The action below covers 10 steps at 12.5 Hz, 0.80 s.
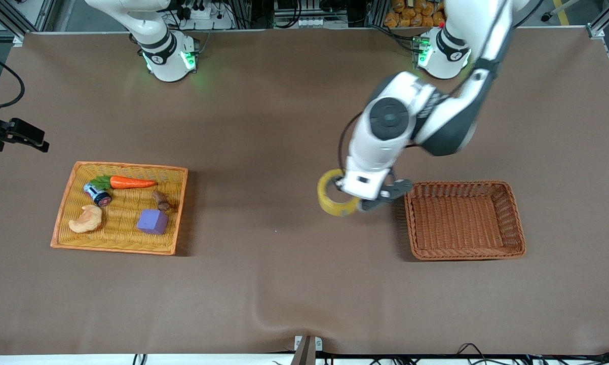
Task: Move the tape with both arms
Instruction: 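Open the right gripper and carry the tape toward the basket, then lower the tape into the brown basket with the left gripper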
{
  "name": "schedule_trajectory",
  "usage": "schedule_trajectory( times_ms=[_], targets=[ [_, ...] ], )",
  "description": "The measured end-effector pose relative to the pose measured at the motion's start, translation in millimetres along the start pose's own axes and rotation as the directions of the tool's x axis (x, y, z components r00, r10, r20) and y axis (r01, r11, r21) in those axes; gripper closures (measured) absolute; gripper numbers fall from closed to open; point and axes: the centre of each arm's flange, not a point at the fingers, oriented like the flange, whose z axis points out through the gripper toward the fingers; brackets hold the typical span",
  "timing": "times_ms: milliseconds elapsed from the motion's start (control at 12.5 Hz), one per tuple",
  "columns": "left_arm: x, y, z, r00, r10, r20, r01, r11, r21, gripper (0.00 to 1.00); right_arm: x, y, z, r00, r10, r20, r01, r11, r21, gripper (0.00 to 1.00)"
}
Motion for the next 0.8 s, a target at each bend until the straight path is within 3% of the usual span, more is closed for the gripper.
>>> schedule_trajectory(
  times_ms=[240, 400, 560, 800],
  targets=[
    [123.4, -92.0, -20.0, 0.979, -0.196, -0.048, 0.196, 0.981, -0.004, 0.78, -0.6, 1.0, 1.4, 1.0, 0.002, 0.011, -0.002, 1.0, 0.001, 0.0],
    [182.0, -153.1, -20.7, 0.96, -0.274, -0.058, 0.275, 0.961, 0.005, 0.78, -0.5, 2.6, 2.1, 1.0, 0.005, 0.012, -0.005, 1.0, 0.002, 0.0],
    [218.9, -203.2, -12.4, 0.96, -0.276, -0.046, 0.277, 0.961, 0.024, 0.78, -0.3, 4.1, 2.7, 1.0, 0.008, 0.014, -0.008, 1.0, 0.002, 0.0],
    [224.7, -234.5, 7.4, 0.952, -0.305, 0.024, 0.3, 0.947, 0.117, 0.78, 0.2, 4.3, 3.7, 1.0, 0.008, 0.016, -0.008, 1.0, 0.003, 0.0]
  ],
)
